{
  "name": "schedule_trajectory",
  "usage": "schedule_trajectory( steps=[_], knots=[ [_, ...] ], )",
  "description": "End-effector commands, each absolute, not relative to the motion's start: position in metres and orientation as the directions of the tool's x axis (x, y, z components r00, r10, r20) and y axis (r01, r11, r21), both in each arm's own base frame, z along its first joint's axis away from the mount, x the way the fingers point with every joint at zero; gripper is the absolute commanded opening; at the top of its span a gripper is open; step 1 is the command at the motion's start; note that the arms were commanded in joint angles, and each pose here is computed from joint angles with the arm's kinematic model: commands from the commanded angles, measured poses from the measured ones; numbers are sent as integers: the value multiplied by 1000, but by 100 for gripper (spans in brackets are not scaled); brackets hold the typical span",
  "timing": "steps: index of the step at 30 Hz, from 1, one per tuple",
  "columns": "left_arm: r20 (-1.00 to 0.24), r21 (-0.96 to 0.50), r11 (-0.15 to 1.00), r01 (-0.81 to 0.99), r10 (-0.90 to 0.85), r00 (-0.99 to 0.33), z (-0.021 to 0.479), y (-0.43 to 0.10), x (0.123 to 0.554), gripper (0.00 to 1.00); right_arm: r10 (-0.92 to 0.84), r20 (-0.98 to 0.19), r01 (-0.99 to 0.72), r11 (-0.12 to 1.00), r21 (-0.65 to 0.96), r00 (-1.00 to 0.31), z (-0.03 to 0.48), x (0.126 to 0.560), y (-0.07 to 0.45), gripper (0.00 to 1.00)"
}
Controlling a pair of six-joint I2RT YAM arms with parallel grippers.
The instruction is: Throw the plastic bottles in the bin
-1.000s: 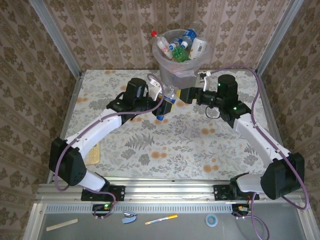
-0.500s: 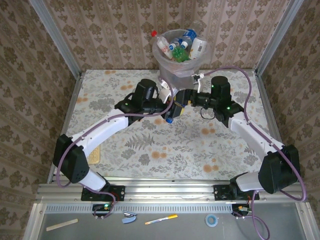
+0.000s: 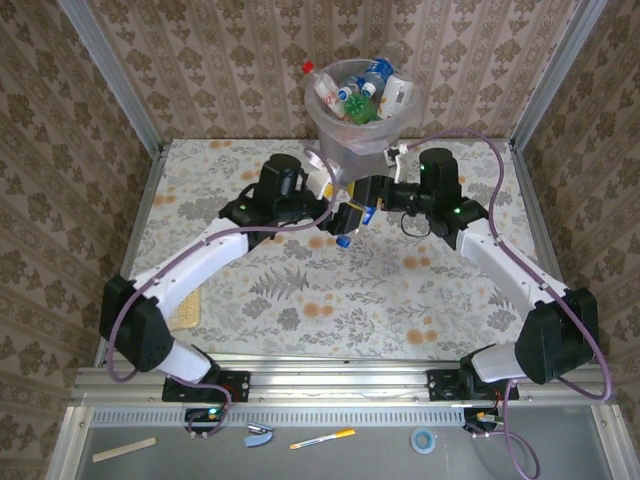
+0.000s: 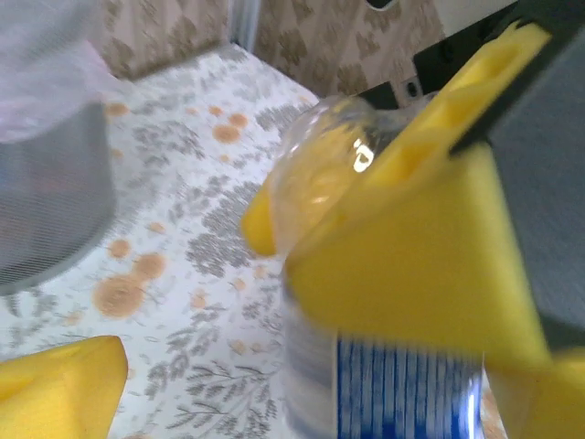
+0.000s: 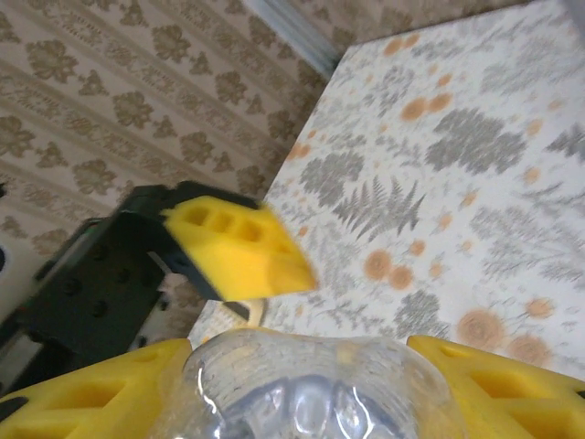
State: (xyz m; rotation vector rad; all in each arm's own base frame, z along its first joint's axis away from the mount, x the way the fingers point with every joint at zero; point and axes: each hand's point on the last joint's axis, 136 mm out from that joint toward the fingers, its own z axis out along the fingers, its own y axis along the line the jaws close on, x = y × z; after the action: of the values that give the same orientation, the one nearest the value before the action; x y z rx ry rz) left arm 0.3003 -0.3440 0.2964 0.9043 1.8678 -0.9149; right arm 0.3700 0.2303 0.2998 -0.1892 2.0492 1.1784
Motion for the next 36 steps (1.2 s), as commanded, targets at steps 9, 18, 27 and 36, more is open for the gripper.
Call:
schedule_trajectory(
  steps=[9,18,27,36],
  knots=[
    [-958,-225,711,666,-38,-284,368,-204,297,100,247,-892,-407,821,400,-378,394,463,159,46],
    [-944,-227,813,536,-49,-325,348,-166,302,100,243,-915,-322,881,347,-321,423,597,140,98],
    [-888,-340,827,448,-125,-443,304,-161,321,100,186,-905,-210,936,281,-383,410,567,116,100],
    [-864,-371,819,438,-131,-486,283,-174,330,100,179,-927,-208,944,256,-328,416,468,95,100]
  ],
)
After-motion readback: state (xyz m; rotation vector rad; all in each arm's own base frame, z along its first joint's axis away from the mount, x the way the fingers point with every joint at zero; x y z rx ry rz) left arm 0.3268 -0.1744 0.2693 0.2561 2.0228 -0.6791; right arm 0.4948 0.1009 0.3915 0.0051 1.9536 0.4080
